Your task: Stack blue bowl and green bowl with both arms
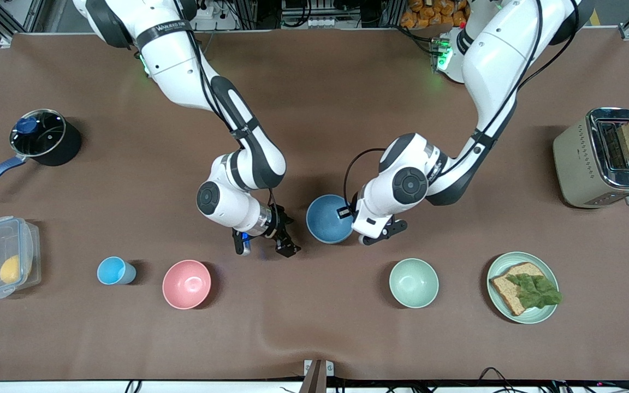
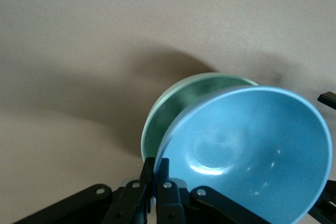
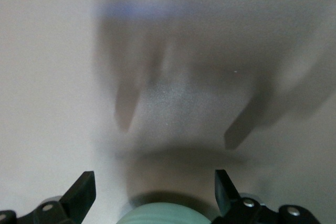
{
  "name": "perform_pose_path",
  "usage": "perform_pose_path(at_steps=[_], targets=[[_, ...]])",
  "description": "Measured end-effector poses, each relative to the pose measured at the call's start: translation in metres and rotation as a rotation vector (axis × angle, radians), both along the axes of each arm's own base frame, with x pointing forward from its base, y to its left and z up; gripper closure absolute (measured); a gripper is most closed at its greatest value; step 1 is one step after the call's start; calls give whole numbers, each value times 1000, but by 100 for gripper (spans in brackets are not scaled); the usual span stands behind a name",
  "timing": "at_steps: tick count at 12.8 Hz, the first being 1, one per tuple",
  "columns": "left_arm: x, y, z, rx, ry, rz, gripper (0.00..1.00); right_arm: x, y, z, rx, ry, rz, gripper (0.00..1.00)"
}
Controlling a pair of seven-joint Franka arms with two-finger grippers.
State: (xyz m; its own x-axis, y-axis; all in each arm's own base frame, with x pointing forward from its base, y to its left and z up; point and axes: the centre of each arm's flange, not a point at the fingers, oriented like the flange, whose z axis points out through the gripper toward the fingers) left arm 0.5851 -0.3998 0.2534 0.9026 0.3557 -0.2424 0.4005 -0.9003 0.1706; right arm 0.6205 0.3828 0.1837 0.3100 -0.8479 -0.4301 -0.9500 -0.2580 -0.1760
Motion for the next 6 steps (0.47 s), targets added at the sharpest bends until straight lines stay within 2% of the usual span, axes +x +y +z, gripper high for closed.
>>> perform_pose_path(at_steps=[6], targets=[[2,3,-9,6,-4,2,95,-5,6,-6,3,10,8,0]])
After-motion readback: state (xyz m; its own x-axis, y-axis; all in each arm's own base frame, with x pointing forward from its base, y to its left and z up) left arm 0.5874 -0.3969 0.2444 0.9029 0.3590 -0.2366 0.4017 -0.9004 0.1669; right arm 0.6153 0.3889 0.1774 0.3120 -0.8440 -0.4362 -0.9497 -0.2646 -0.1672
